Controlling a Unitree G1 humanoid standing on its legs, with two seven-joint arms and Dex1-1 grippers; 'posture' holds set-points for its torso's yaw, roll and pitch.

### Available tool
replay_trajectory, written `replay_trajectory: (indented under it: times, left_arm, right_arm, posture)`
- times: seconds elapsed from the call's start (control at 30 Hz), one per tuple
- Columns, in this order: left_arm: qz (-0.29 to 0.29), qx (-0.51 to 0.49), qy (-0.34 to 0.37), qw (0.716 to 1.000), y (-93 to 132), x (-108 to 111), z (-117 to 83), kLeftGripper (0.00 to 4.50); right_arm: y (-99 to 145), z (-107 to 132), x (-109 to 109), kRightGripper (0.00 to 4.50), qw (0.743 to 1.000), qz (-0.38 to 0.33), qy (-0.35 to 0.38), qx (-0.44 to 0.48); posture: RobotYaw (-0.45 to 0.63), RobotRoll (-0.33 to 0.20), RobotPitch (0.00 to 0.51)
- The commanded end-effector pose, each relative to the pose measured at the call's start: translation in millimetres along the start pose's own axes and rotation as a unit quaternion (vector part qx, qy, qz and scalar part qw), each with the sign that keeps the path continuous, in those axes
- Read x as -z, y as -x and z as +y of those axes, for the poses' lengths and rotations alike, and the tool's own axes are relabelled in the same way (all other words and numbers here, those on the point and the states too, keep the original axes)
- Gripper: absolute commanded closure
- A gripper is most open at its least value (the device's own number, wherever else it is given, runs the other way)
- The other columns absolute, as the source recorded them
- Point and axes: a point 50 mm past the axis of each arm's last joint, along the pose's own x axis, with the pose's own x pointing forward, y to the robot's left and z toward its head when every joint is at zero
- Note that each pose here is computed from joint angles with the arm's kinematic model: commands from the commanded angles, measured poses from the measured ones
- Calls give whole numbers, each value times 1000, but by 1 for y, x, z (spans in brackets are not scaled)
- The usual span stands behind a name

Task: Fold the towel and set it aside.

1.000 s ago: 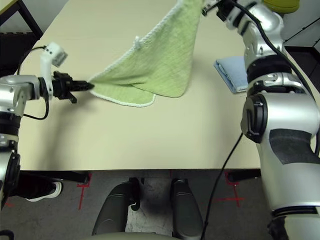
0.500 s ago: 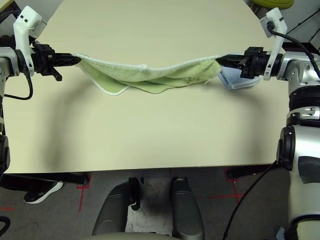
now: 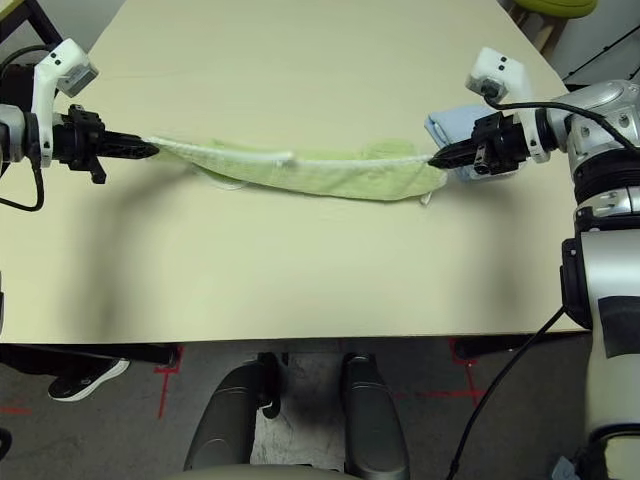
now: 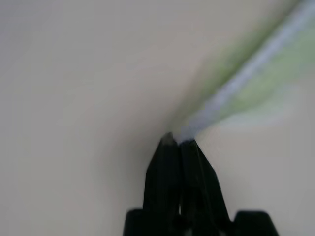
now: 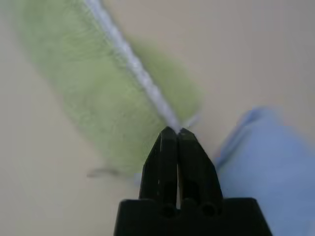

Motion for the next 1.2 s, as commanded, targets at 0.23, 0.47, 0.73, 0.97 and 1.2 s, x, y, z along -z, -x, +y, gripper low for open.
replay_trajectory:
  times: [0.23,0.47,0.73,0.97,1.2]
  left_arm:
    - [-2,-40,-74,996,18,-9,21,4481]
    - [147,205,-116,961,34,41,-8,4481]
    - [193,252,-163,934,37,51,-15,4481]
    - [197,330,-149,911,44,52,-23,4481]
    - [212,391,-136,886,66,56,-34,4481]
  right_arm:
    - [9,-24,-35,4500,971,-179,-67,142]
    - [8,22,22,4500,987,-5,13,-162]
    - [32,35,49,4500,935,78,44,-343]
    - [42,37,59,4500,916,105,82,-377]
    - [44,42,59,4500,904,100,85,-407]
  posture:
    - [-13,0,222]
    - [-7,0,227]
    - [-21,0,221]
    - [-26,0,219]
    - [-27,0,216]
